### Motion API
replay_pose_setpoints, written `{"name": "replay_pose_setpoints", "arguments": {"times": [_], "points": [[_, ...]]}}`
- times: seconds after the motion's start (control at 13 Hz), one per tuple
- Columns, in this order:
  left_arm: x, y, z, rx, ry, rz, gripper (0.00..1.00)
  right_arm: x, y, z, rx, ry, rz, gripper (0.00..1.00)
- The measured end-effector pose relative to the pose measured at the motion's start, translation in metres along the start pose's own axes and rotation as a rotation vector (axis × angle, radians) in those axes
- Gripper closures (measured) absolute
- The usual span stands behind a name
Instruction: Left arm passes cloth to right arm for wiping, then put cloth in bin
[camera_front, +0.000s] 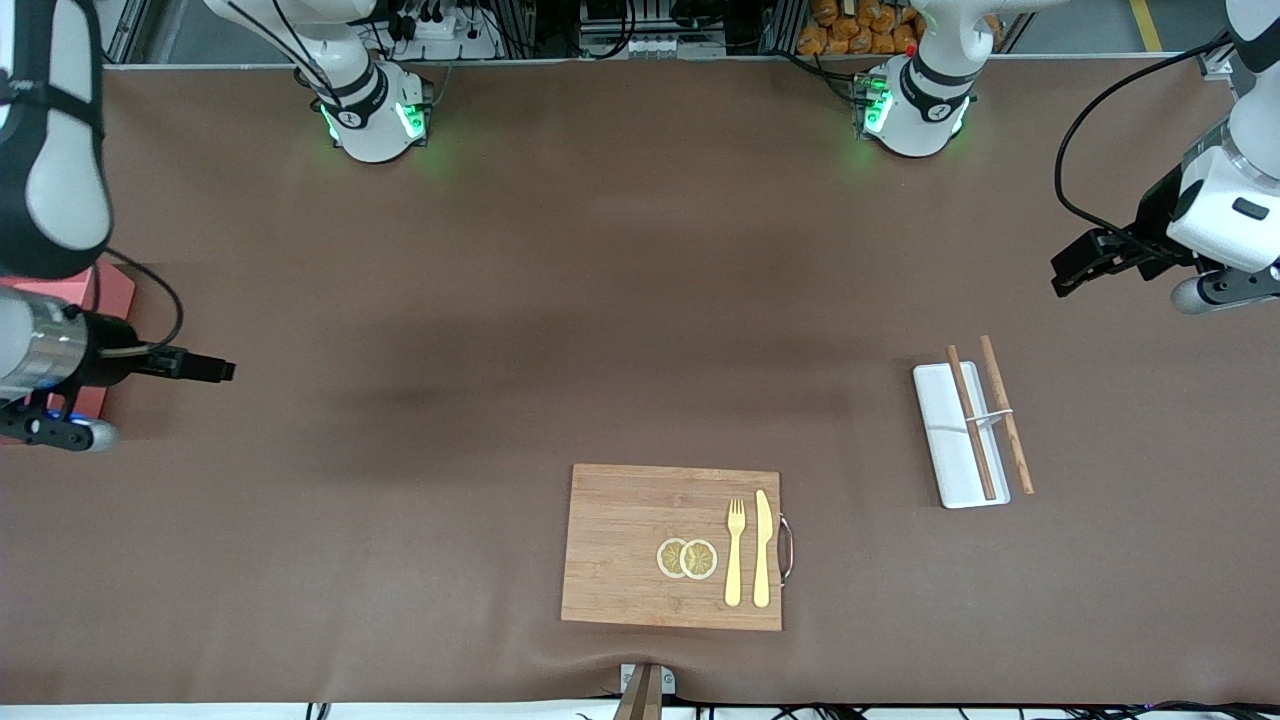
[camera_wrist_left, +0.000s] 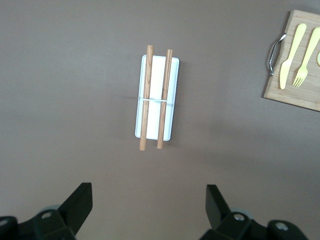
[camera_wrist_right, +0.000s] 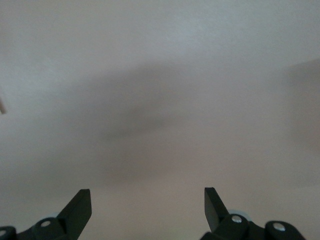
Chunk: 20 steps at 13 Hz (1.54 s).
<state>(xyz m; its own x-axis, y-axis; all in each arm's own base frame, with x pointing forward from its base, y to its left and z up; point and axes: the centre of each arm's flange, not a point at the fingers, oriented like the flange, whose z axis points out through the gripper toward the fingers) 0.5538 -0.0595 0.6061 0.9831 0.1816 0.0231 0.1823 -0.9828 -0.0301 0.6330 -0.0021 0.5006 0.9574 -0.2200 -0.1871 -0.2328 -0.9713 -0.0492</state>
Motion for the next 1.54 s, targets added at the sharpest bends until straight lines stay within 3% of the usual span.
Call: {"name": "replay_pose_setpoints", "arguments": {"times": [0.54, 1.15, 1.54], "points": [[0.0, 0.001, 0.0, 0.0, 0.0, 0.002, 0.0, -0.065, 0.024, -0.023, 0.027, 0.072, 0.029, 0.0], [0.0, 0.001, -0.001, -0.001, 0.002, 0.002, 0.0, -0.07, 0.024, -0.068, 0.05, 0.209, 0.016, 0.0], [-0.002, 0.002, -0.003, -0.001, 0.007, 0.003, 0.0, -0.079, 0.022, -0.092, 0.046, 0.204, 0.007, 0.0]]}}
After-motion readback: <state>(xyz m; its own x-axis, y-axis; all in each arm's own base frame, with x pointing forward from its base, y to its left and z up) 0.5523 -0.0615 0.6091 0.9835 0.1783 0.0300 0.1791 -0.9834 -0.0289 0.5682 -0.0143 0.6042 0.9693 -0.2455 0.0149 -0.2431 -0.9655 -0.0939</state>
